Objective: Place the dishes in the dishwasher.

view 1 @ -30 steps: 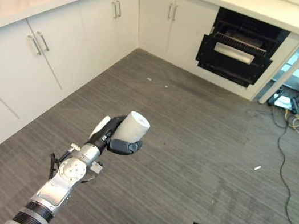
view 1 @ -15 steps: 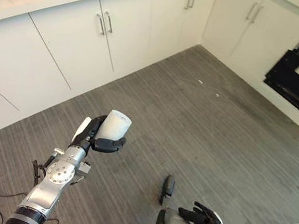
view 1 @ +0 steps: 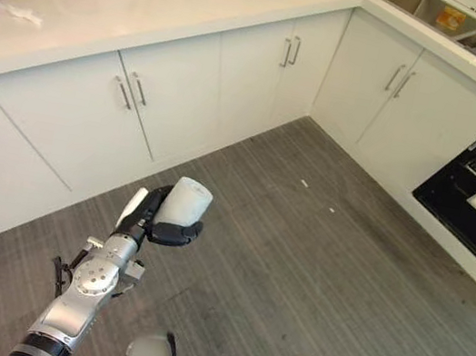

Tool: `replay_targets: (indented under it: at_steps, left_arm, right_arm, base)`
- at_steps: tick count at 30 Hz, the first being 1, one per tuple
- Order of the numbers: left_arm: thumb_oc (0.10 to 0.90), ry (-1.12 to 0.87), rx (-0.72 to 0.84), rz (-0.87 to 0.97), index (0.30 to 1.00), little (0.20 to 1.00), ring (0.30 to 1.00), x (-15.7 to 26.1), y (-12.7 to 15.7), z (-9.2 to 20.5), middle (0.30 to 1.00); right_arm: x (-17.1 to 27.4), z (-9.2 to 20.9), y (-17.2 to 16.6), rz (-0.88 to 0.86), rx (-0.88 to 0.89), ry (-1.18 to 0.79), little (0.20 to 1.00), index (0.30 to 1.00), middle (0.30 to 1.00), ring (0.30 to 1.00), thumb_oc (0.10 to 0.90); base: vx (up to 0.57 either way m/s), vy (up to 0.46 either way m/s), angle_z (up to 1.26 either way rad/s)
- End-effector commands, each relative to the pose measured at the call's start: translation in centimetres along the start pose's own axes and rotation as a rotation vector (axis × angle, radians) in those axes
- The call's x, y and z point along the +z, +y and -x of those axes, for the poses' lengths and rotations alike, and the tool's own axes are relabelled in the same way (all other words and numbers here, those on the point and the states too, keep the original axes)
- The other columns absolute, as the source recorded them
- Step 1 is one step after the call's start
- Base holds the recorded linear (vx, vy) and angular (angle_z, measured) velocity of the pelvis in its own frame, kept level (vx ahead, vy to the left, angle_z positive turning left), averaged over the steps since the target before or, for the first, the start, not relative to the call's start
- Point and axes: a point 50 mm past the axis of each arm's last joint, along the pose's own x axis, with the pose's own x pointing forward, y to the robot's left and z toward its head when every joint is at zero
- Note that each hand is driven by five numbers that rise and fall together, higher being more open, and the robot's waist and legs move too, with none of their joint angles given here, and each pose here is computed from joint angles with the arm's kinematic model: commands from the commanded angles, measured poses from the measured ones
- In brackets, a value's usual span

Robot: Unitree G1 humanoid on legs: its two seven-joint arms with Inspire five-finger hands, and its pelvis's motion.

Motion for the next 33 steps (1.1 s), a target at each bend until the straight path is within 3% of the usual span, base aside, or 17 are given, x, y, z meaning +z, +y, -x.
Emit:
replay_targets:
  at_steps: [1,5,12,20,27,33]
  left_arm:
    - [0.400,-0.314,0.063,-0.006,0.300,0.300,0.300,6.3,2.0,-0.6,0.300]
    - [0.400,-0.307,0.079,-0.036,0.300,0.300,0.300,6.1,2.2,-0.5,0.300]
    - [0.400,-0.294,0.060,-0.082,0.300,0.300,0.300,5.9,2.6,0.0,0.300]
    - [0.400,-0.306,0.099,-0.106,0.300,0.300,0.300,6.4,3.0,-0.6,0.300]
    - [0.400,-0.293,0.123,-0.086,0.300,0.300,0.300,6.0,3.3,-0.4,0.300]
    - [0.400,-0.297,0.053,-0.024,0.300,0.300,0.300,5.9,1.2,-1.0,0.300]
  right_arm:
    - [1.4,0.0,-1.5,0.023,-0.028,-0.061,0.900,0.900,0.900,0.900,0.800]
    - [2.2,0.0,-1.2,0.089,-0.024,-0.099,0.900,0.900,0.900,0.900,0.800]
    - [2.0,0.1,-0.5,0.037,-0.006,-0.112,0.900,0.900,0.900,0.900,0.800]
    - [6.5,0.5,1.1,0.023,0.053,-0.288,0.900,0.900,0.900,0.900,0.800]
    - [7.8,0.8,1.2,0.127,0.055,-0.349,0.900,0.900,0.900,0.900,0.800]
    - [5.9,0.7,-0.3,0.118,0.009,-0.300,0.900,0.900,0.900,0.900,0.800]
  base:
    - [0.41,0.243,-0.98]
    - [0.40,0.174,-0.53]
    - [0.38,0.318,-0.88]
    - [0.31,0.313,-0.73]
    - [0.34,-0.009,-0.43]
    - [0.45,-0.123,-0.54]
